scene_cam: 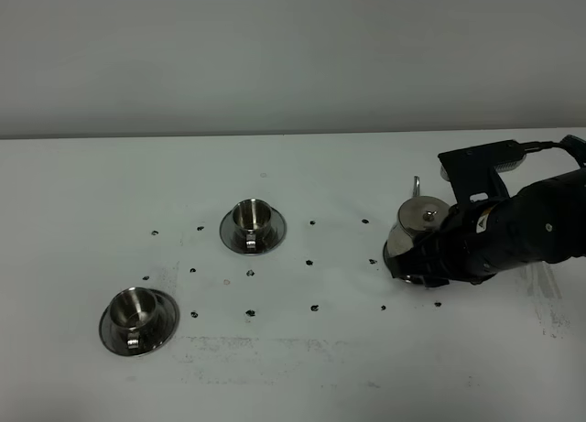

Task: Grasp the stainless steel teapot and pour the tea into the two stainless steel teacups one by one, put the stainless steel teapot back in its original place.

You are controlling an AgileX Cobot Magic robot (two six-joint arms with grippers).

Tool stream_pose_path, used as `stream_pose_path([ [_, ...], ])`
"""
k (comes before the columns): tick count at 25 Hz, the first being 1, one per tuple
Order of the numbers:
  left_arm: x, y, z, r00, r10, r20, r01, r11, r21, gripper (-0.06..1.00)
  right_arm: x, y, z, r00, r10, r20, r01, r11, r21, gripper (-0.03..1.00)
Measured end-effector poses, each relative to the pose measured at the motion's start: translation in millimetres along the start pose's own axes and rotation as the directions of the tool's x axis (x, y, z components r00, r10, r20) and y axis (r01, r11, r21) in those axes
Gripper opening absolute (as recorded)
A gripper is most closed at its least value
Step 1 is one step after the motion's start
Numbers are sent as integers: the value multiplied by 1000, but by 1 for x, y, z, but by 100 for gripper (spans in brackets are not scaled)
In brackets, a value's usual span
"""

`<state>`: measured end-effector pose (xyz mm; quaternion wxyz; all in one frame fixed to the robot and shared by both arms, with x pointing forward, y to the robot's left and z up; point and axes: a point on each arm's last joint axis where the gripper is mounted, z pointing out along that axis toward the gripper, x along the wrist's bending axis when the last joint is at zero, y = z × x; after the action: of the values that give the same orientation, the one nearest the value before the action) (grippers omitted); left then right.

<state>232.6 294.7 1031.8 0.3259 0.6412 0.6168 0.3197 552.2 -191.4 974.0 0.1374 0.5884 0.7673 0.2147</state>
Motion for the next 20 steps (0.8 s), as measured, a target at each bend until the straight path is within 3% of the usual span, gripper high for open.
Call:
stream_pose_path([
  [6, 0, 0, 0, 1000, 0, 0, 0, 1000, 0, 31, -3, 5, -8, 1000, 17, 14, -18, 996, 86, 46],
  [11, 0, 0, 0, 1000, 0, 0, 0, 1000, 0, 31, -11, 36, -13, 993, 64, 97, -74, 991, 111, 46],
  [16, 0, 0, 0, 1000, 0, 0, 0, 1000, 0, 31, -12, 67, 7, 989, 72, 130, -95, 980, 175, 46],
  [20, 0, 0, 0, 1000, -2, 0, 2, 1000, 0, 31, -11, 70, 28, 987, 84, 139, -117, 961, 251, 46],
])
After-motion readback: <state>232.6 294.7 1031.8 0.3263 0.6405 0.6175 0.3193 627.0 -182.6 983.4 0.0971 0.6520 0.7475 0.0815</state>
